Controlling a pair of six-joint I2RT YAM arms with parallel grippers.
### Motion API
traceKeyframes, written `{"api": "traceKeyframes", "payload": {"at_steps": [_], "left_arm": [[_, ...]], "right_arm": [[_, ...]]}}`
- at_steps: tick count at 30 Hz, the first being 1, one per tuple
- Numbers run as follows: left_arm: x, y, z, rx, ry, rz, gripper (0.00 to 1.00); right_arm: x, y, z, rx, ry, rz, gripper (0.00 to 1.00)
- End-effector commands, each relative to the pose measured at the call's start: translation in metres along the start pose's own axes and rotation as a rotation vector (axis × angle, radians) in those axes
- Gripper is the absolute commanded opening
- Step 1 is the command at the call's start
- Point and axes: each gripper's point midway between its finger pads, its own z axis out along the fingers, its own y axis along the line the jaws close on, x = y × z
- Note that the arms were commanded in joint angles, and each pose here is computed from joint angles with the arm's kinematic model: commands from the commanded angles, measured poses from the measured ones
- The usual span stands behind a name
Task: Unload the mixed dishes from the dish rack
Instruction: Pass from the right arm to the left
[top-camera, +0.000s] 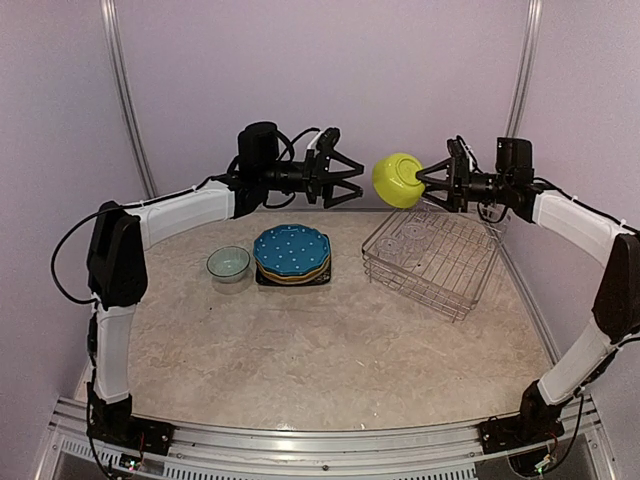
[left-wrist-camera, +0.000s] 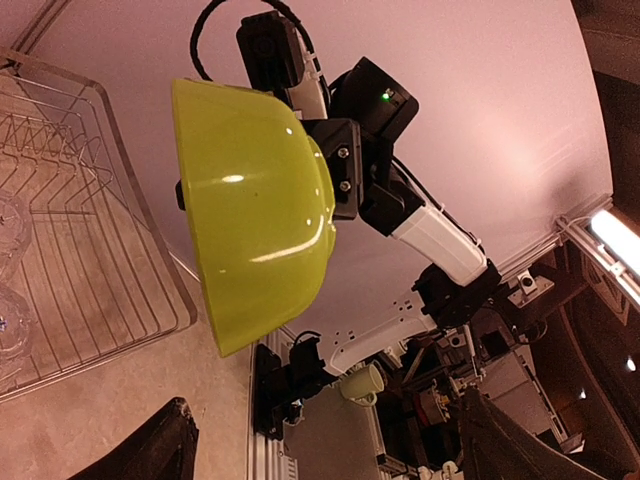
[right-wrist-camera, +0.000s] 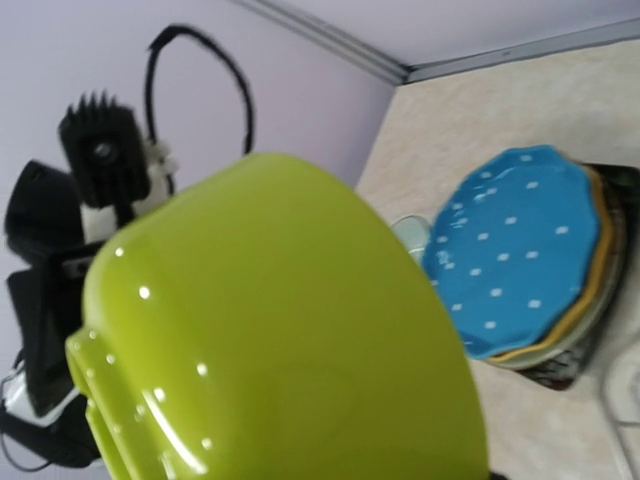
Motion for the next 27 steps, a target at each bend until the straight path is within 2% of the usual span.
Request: {"api": "traceKeyframes", "payload": {"at_steps": [1,5,10,23,27], "left_arm": [[-0.005,-0.005,0.0,0.034,-0.003,0.029,0.85],[-0.008,-0.01,-0.003,0.056,-0.012,0.032,0.81],[-0.01,-0.022,-0.005,0.084,-0.014,0.049,0.7],[-0.014,-0.041,-0.007,0.153,-0.03,0.074,0.17],[-0.015,-0.047,-0.008,0.166,-0.031,0.078,0.04]], "right_arm": [[0.005,0.025,0.016,-0.087,0.018,-0.043,0.45],[0.01,0.033,0.025,-0.115,0.031,-0.047,0.45],[0.018,0.038,0.033,-0.138,0.052,-0.047,0.44],[0.029,0.052,0.042,-0.242,0.084,-0.056,0.43],[0.032,0.055,0.044,-0.266,0.088,-0.054,0.47]]}}
